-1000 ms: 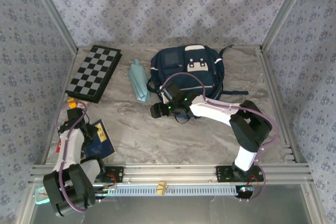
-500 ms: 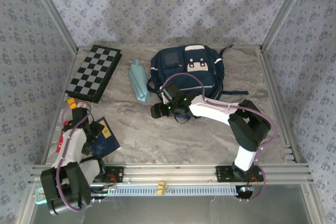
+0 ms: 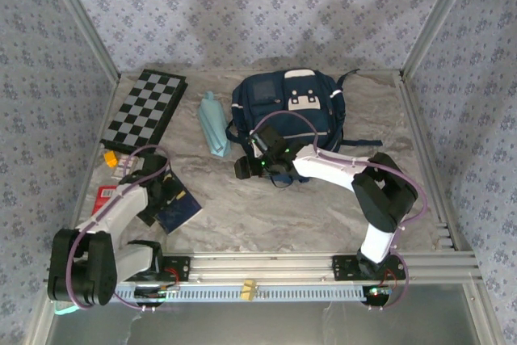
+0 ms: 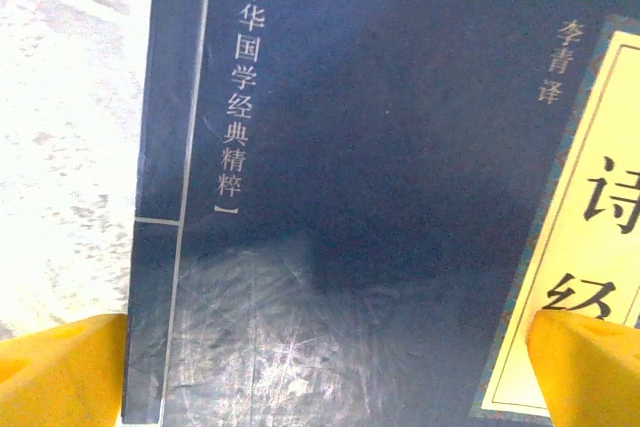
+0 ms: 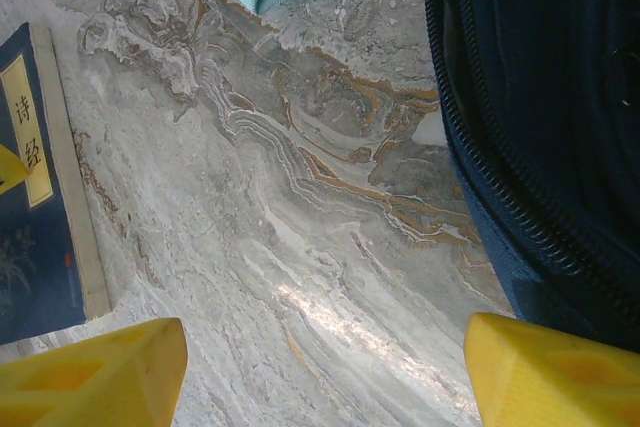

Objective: Pack the student bag

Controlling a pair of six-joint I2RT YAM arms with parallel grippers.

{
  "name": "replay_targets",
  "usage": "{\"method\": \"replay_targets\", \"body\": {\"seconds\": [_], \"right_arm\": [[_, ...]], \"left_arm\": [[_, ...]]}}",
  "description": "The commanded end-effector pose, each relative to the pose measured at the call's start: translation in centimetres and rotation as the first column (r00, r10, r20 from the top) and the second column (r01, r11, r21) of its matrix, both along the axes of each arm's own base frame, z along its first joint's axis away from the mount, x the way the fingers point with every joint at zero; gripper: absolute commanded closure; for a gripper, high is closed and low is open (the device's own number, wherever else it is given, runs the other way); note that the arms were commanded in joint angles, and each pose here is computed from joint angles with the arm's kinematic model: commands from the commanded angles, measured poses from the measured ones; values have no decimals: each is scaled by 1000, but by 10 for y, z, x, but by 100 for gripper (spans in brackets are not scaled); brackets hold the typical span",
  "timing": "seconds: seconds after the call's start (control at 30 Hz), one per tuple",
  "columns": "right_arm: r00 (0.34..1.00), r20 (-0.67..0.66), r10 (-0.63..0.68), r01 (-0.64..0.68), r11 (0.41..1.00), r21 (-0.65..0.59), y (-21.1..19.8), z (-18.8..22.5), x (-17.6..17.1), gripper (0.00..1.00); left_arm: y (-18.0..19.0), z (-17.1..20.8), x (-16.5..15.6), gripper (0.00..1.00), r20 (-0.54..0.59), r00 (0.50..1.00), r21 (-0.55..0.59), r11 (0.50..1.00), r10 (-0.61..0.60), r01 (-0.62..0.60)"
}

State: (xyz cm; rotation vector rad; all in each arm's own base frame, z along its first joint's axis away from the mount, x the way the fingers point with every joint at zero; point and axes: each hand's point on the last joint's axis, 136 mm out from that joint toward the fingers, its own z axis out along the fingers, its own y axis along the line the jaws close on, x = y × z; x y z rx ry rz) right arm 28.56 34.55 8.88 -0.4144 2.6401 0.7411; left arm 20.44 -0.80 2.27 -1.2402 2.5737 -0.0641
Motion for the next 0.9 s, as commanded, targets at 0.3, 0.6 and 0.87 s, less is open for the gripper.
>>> {"method": "replay_targets", "body": {"seconds": [0.3, 0.6, 0.87], "right_arm": [[999, -34, -3, 3, 1000, -8, 0, -5, -1, 25], [999, -42, -24, 23, 1000, -21, -6, -7, -2, 25], [994, -100, -45, 47, 999, 24, 24, -6, 0, 28]], "left_arm": [[-23, 29, 56, 7, 256, 958, -104, 981, -133, 165], [-52, 39, 83, 11, 339, 911, -123, 948, -237, 292], [-89, 60, 101, 15, 431, 817, -94, 881, -384, 463]]}}
